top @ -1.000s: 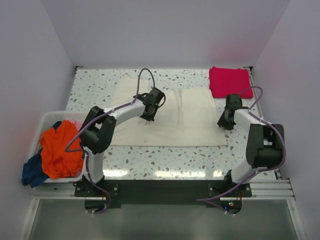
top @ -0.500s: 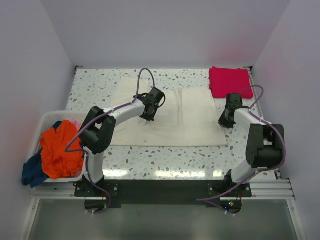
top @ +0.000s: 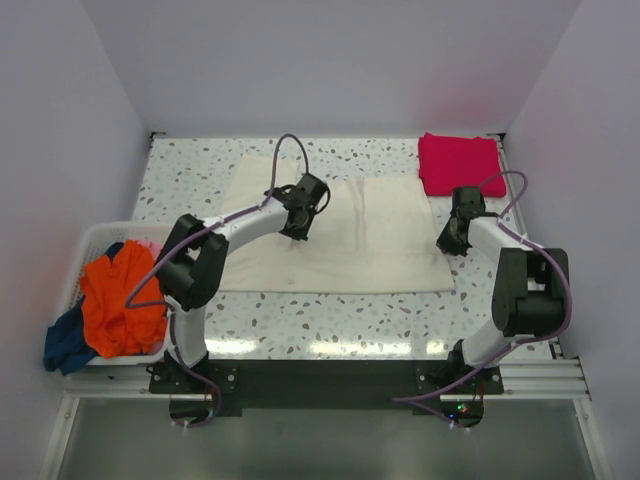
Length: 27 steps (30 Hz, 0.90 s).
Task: Fold and stack the t-shirts
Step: Fold the tshirt
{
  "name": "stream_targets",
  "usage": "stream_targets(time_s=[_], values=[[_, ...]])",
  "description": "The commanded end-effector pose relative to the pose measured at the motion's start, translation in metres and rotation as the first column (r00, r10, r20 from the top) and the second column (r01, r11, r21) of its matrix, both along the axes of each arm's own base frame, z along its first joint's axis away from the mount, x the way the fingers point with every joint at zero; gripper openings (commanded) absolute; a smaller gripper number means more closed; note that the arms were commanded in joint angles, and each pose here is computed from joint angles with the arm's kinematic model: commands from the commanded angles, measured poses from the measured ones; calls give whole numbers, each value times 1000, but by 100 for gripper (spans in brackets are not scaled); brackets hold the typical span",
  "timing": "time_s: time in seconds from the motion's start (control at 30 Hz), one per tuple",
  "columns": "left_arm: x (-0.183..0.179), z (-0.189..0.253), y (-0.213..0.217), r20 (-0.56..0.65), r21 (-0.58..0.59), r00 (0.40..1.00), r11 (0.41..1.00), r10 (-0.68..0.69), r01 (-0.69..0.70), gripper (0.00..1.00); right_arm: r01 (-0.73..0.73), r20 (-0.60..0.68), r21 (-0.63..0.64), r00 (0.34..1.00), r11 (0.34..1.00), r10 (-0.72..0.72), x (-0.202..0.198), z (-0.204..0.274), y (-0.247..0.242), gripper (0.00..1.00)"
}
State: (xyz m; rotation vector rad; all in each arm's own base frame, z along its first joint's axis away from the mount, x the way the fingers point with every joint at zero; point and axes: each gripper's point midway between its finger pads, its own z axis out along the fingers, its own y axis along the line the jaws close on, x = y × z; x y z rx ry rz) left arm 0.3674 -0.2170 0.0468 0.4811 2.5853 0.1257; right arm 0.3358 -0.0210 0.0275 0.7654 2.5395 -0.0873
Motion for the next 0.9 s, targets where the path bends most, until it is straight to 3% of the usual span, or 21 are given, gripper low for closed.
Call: stream_targets(time_s=[0.0, 0.87], values=[[7, 29, 2, 79, -21, 997, 1000, 18, -17, 0, -2, 86, -4, 996, 1000, 2, 18, 26, -2, 0], [6, 38, 38, 104, 13, 988, 993, 114, -116, 0, 14, 156, -14, 988, 1000, -11, 27, 53, -6, 0]])
